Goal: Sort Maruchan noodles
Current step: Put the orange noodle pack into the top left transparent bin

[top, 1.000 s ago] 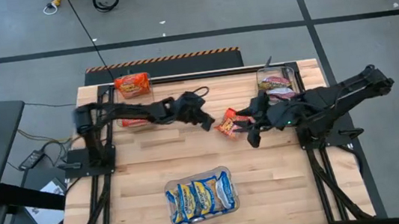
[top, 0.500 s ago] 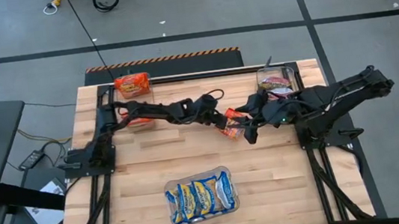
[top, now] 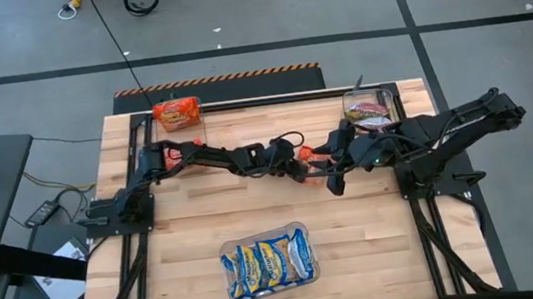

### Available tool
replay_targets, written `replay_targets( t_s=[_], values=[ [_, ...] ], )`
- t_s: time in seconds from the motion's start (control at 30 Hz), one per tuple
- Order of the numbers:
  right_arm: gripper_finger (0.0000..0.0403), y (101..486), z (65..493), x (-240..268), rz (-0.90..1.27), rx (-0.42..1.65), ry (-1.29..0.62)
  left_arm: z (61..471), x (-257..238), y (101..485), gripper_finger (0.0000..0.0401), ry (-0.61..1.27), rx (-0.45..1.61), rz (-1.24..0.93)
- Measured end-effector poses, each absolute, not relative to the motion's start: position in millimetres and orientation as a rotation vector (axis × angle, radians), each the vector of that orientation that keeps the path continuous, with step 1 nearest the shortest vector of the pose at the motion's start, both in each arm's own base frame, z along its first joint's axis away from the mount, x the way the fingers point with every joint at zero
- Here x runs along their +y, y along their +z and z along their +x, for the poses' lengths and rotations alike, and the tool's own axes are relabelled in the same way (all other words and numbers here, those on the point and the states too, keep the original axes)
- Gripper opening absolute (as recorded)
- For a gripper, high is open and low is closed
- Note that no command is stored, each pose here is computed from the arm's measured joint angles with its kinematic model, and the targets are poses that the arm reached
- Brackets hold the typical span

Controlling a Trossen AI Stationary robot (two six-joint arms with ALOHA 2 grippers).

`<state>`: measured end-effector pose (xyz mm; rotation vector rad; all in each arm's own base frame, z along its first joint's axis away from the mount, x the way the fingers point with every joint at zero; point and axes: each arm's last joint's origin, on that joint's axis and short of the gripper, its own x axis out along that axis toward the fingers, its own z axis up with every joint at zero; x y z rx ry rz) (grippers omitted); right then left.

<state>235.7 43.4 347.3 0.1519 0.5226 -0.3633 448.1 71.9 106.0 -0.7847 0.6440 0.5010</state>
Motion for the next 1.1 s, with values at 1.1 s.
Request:
replay_targets(
  t_s=[1.1],
  values=[
    [0.0157,368,206,63,0.204,0.438,-0.216,205,106,349,0.0007,0.595,1.321,0.662]
  ],
)
